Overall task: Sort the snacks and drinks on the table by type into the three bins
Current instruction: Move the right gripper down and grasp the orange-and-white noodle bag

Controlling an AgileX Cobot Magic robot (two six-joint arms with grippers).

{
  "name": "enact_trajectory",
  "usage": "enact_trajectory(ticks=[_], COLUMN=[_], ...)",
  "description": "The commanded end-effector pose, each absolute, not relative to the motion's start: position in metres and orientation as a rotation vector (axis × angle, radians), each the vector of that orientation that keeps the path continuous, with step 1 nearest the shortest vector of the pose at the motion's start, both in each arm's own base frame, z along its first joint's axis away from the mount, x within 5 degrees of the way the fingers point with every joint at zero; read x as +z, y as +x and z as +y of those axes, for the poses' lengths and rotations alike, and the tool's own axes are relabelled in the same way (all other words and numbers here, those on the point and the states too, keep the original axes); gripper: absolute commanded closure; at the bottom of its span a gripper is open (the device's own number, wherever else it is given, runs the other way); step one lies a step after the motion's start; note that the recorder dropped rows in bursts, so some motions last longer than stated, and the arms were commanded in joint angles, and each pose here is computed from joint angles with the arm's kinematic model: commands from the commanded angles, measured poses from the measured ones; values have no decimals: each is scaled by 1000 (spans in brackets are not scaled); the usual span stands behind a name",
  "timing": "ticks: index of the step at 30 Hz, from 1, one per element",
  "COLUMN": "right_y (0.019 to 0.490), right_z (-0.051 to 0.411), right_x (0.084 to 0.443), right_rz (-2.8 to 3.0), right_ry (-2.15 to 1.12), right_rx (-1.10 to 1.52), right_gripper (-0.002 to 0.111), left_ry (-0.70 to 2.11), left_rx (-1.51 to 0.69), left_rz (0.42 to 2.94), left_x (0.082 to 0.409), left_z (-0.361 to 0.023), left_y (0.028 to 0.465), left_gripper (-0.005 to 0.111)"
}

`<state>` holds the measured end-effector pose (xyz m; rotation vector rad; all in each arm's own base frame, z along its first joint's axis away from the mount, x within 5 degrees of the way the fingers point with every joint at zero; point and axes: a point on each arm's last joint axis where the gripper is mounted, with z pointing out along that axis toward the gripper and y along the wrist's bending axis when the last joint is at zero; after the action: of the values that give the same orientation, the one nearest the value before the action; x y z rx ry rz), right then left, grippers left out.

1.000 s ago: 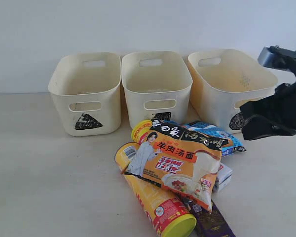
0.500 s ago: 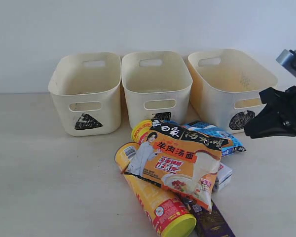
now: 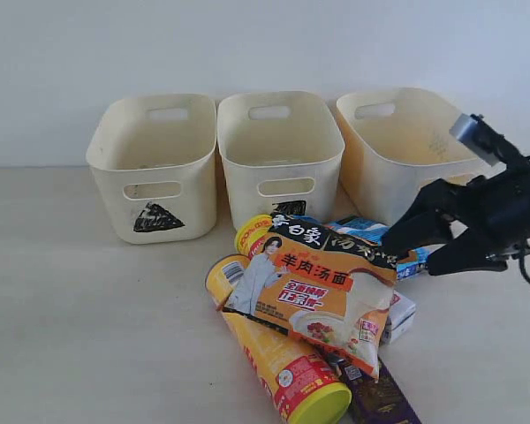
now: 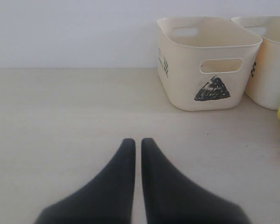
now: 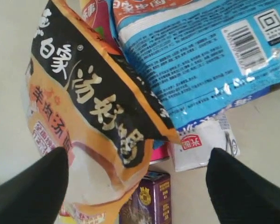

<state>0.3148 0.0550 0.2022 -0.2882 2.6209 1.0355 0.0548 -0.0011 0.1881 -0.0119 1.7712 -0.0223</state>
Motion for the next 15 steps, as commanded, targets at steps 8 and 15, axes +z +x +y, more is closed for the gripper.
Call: enact_trajectory(ticks=[8, 15], right_y=[317, 318], right_z=[98, 112], right_x=[176, 164], right_rz=[2672, 2688], right_ry=[-305, -294], right_rx=[1004, 1033], right_gripper=[35, 35], left_ry=[-20, -20], left_rx=[-28, -28], left_rz=[1768, 1768], left_x=[187, 187], left_z=[-1, -1], left_y=[55, 55], left_gripper=[103, 103])
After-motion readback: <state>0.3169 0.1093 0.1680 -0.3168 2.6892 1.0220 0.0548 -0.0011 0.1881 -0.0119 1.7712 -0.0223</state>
